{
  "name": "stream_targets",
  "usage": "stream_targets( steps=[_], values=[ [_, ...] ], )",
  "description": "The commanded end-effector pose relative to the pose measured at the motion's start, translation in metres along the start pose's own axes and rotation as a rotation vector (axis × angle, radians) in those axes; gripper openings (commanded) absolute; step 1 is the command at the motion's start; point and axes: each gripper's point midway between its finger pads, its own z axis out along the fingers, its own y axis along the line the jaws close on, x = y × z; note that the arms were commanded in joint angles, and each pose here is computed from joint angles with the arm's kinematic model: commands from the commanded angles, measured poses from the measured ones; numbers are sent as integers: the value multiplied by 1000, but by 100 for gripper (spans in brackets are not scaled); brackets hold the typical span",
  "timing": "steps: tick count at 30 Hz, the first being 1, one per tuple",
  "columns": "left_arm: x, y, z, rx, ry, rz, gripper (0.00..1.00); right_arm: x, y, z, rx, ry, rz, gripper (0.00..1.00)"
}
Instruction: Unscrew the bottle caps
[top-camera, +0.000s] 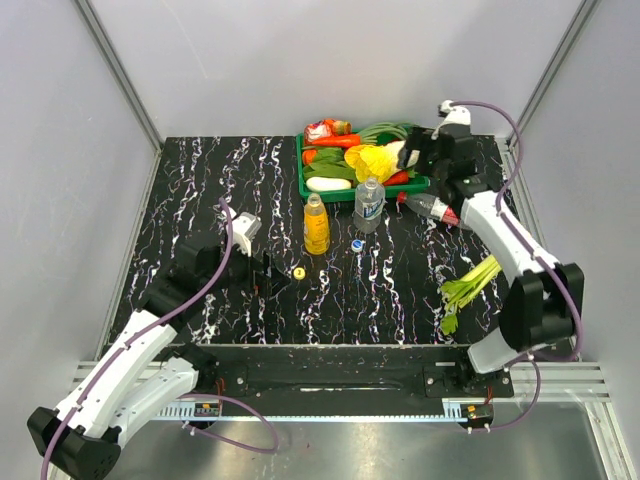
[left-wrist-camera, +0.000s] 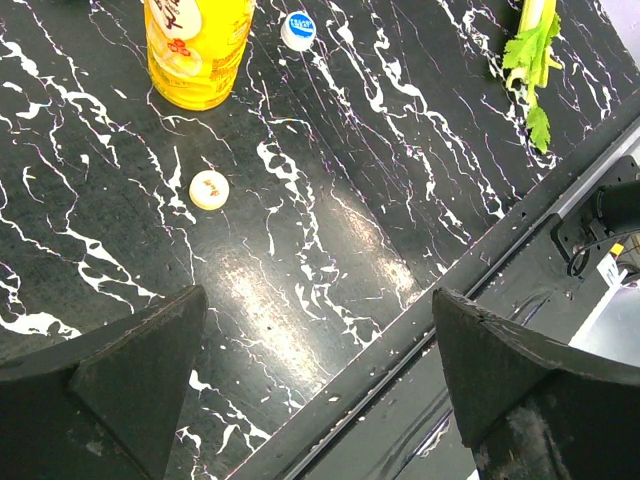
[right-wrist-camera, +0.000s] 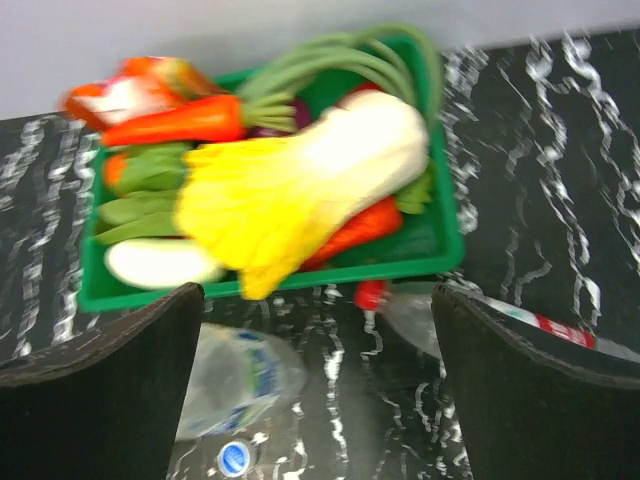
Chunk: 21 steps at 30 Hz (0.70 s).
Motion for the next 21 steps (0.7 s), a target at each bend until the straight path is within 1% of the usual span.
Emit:
stream_targets(
  steps=[1, 3, 6, 10, 14, 18, 21],
  values=[
    [-23, -11, -3, 45, -63, 24, 99, 31, -67, 35, 116, 146, 188, 100],
    [-23, -12, -2, 51, -62, 24, 99, 46, -95, 50, 147, 197, 277, 100],
    [-24, -12, -1, 53, -58, 25, 99, 63, -128, 68, 183, 250, 341, 100],
    [-21, -13, 1, 63, -47, 23, 99, 91, -152, 89, 232, 349, 330, 100],
    [-21, -13, 1, 66, -42, 21, 99, 111, -152, 98, 218, 435, 328, 100],
    [-20, -13, 2, 71, -35, 20, 99, 124, -146, 92, 186, 480, 331, 100],
    [-19, -14, 3, 75, -31, 18, 99, 142, -144, 84, 184, 543, 339, 100]
  ],
)
